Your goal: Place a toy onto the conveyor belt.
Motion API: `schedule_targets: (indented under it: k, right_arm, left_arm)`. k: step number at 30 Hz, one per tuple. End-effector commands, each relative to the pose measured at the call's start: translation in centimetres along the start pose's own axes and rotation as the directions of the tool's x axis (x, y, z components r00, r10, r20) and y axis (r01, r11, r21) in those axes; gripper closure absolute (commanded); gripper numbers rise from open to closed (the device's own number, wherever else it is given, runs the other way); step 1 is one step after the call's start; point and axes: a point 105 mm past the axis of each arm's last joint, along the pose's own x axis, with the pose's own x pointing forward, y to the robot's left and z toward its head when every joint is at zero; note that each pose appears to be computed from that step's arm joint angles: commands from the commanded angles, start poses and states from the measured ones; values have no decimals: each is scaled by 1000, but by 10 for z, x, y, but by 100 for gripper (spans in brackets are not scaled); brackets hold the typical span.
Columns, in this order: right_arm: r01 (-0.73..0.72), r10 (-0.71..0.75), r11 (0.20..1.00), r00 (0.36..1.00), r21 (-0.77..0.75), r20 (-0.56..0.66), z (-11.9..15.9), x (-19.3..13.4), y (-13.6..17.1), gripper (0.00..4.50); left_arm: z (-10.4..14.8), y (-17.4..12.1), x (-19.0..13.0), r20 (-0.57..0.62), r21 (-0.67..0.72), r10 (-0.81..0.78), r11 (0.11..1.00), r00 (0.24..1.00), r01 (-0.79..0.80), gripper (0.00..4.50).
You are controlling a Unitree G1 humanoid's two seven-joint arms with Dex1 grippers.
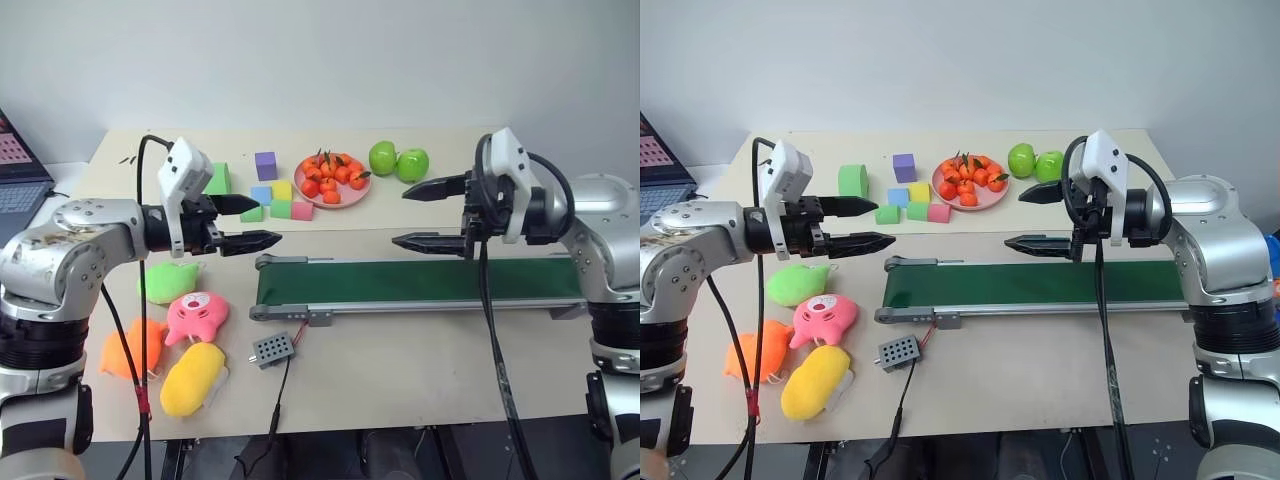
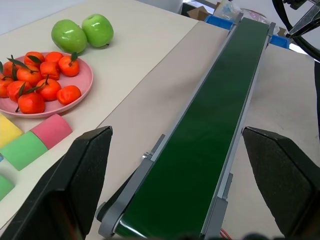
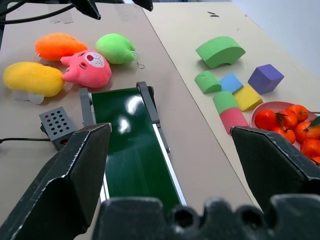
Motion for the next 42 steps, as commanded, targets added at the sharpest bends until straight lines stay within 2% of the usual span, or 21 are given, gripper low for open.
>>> schedule_targets:
  k: [1,8,12,20,23,29,32,35,37,39,42]
  right_arm:
    - [7,-6,999,1000,-39,25,8,-3,1,0]
    - [6,-6,1000,1000,8,23,-4,-2,6,0]
    - [1,-1,1000,1000,15,22,-5,-1,7,0]
    - [-28,27,999,999,22,28,-7,7,8,0]
    - [-49,48,998,998,25,33,-7,12,9,0]
    - [-106,105,994,994,29,31,-14,24,7,0]
    - [-142,141,990,989,21,41,-13,32,5,0]
    - [-217,218,976,972,-16,86,-1,44,8,0]
    - [-232,234,972,966,-29,114,5,47,7,0]
    - [-258,265,964,953,-71,144,11,55,10,0]
    - [-280,291,956,944,-90,153,12,61,13,0]
  left_arm:
    - [10,3,-6,45,38,16,999,999,-17,8]
    - [12,6,-8,105,10,32,999,994,-33,8]
    - [12,26,-22,122,7,153,988,981,-155,8]
    - [-36,68,-71,-46,1,465,885,884,-466,8]
    - [-43,71,-91,-39,-64,516,853,856,-517,8]
    - [-41,46,-156,41,-336,556,790,830,-513,8]
    - [-59,15,-181,29,-470,511,766,859,-440,8]
    - [-94,-26,-224,-13,-645,544,637,839,-422,8]
    - [-104,-33,-239,-21,-688,590,577,807,-440,8]
    - [-129,-40,-256,-44,-762,674,455,738,-461,8]
    - [-150,-54,-259,-63,-833,698,357,713,-423,8]
